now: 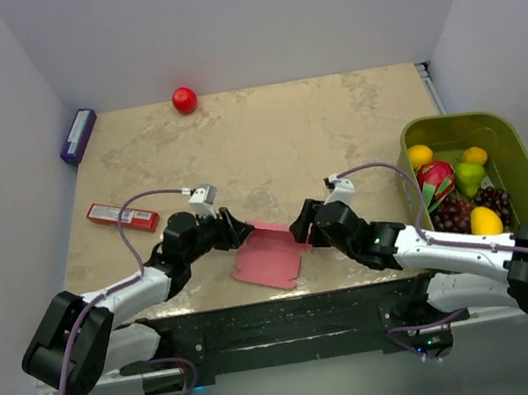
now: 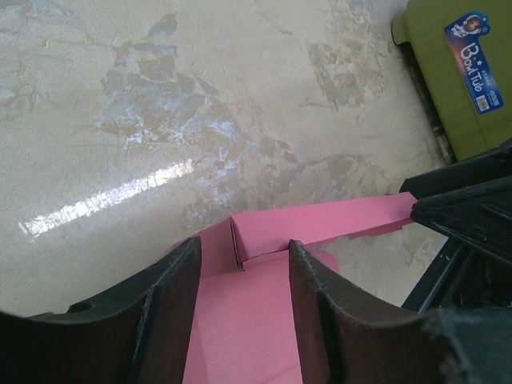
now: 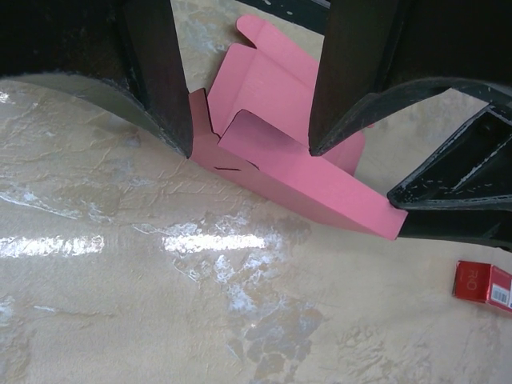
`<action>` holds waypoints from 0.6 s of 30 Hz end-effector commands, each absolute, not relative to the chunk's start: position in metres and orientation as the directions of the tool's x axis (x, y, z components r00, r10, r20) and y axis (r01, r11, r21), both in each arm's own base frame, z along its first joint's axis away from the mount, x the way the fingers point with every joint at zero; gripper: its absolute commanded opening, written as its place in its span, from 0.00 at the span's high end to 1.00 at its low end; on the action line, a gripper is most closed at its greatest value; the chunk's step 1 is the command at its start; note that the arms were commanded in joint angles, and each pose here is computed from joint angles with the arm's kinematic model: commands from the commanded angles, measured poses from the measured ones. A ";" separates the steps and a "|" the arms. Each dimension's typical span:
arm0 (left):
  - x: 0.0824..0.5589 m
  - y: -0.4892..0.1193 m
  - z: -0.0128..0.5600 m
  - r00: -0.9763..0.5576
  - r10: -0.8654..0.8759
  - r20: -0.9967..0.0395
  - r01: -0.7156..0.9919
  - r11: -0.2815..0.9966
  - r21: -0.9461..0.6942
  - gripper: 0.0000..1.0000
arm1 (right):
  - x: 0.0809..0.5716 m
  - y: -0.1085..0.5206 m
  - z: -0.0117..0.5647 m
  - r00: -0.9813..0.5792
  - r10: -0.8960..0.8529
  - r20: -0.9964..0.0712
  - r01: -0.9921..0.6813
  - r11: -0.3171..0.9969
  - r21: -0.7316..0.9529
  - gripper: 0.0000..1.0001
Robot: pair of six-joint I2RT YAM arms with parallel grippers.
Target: Fold the paper box
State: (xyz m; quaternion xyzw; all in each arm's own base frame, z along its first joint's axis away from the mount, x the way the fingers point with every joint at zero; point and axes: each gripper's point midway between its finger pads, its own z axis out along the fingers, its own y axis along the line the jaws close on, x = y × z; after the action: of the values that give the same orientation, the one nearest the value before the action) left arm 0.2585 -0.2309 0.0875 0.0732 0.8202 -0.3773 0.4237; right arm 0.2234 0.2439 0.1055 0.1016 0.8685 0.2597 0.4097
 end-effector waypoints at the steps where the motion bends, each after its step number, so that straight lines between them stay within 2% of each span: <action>1: 0.256 -0.226 0.078 -0.629 -0.173 -0.758 0.446 0.718 -0.534 0.49 | 0.232 0.253 0.121 -0.623 0.422 -0.659 -0.046 0.821 0.570 0.40; 18: 0.253 -0.222 0.066 -0.634 -0.169 -0.754 0.433 0.731 -0.528 0.53 | 0.224 0.243 0.073 -0.662 0.390 -0.640 0.004 0.856 0.518 0.54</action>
State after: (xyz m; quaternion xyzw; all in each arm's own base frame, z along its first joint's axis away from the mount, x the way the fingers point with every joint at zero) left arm 0.2556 -0.2297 0.0829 0.0744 0.8187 -0.3790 0.4249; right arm 0.2252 0.2516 0.0888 0.1055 0.8720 0.2642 0.3984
